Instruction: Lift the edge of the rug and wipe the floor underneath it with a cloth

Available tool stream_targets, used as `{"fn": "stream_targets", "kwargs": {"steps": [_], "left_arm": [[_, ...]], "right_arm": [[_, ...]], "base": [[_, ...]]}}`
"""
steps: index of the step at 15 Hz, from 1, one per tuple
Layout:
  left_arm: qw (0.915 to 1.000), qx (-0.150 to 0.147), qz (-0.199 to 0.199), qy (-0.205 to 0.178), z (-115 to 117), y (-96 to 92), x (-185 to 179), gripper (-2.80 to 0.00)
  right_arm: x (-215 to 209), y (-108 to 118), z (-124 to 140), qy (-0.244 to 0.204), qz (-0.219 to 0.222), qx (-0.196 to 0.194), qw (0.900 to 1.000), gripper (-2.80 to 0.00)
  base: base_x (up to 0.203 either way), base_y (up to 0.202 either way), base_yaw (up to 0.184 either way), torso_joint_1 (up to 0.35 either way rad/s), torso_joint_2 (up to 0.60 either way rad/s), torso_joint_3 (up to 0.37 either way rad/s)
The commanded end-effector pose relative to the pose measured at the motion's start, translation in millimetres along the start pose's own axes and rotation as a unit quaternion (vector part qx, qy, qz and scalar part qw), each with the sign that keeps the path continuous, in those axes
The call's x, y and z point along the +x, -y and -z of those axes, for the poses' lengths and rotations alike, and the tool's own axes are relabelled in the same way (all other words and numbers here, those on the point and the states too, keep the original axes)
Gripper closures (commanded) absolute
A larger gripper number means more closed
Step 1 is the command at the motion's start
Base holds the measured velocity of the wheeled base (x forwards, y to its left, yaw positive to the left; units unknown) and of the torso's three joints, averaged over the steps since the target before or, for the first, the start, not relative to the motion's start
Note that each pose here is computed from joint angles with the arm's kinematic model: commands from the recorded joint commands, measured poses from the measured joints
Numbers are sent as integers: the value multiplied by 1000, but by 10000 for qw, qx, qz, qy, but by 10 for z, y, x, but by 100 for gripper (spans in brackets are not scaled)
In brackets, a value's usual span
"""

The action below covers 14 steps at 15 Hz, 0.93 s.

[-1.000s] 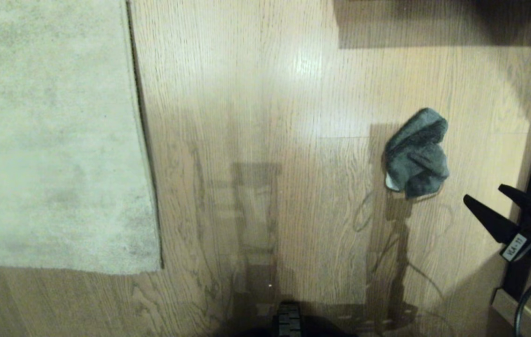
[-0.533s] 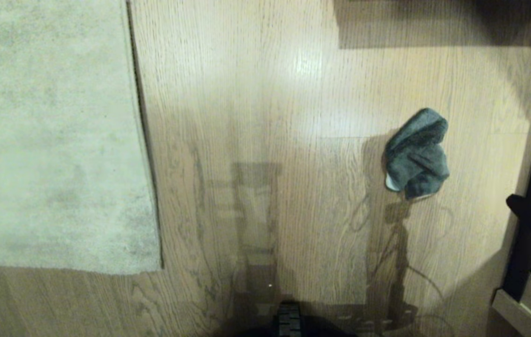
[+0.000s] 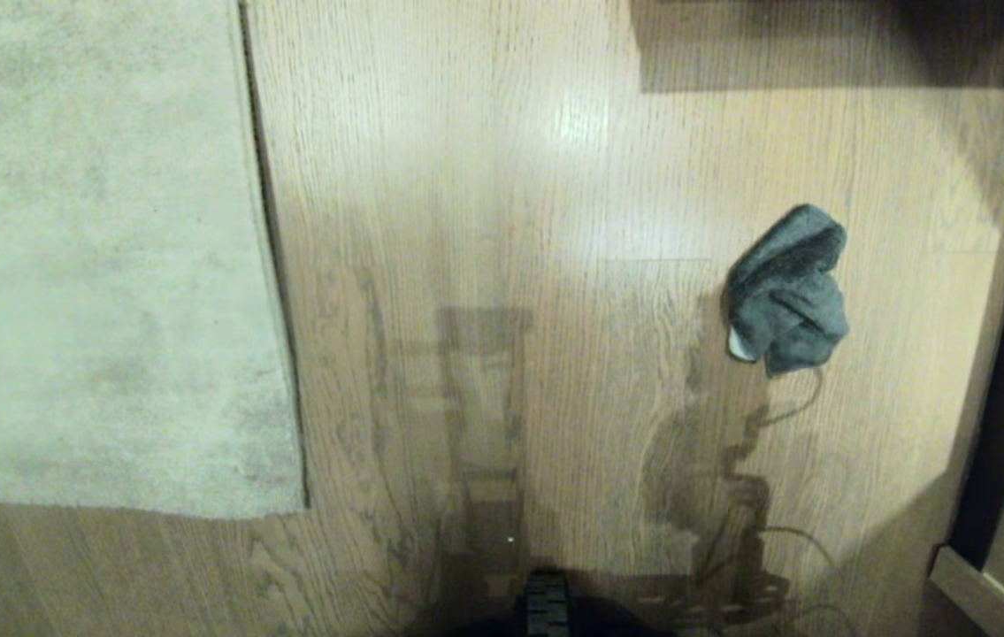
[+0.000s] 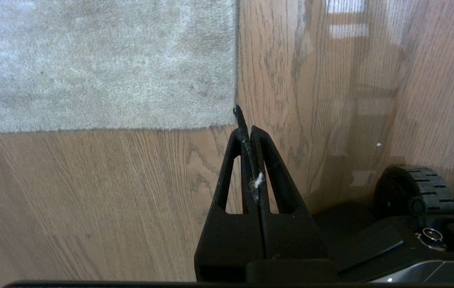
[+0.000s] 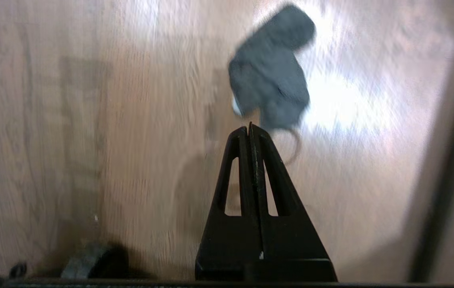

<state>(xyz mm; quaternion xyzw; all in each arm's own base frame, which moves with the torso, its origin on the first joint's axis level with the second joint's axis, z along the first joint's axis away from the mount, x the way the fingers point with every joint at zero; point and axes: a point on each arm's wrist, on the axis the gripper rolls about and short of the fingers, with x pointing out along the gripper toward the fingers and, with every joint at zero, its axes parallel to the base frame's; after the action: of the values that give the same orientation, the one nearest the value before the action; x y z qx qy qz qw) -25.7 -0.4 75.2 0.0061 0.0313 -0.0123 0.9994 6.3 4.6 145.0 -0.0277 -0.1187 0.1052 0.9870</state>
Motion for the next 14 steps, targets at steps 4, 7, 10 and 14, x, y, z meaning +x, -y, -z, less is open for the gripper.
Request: {"fn": "stream_targets", "kwargs": {"steps": [4,7,10,14], "left_arm": [[10000,5,1,-1,0,0,0,0],[10000,-2,5,-1,0,0,0,0],[10000,1,4,-1,0,0,0,0],[10000,3,1,-1,0,0,0,0]], "right_arm": [[-424,-66,486,-639,915,-41,9937,0],[-443,-63,593,-1147,1104,37,9872,0],[-443,-64,593,-1144,1114,63,9871,0],[-443,-63,594,-1151,1106,65,9872,0]], "base": [[0,0,0,0,0,0],[0,0,0,0,0,0],[0,0,0,0,0,0],[0,0,0,0,0,0]]}}
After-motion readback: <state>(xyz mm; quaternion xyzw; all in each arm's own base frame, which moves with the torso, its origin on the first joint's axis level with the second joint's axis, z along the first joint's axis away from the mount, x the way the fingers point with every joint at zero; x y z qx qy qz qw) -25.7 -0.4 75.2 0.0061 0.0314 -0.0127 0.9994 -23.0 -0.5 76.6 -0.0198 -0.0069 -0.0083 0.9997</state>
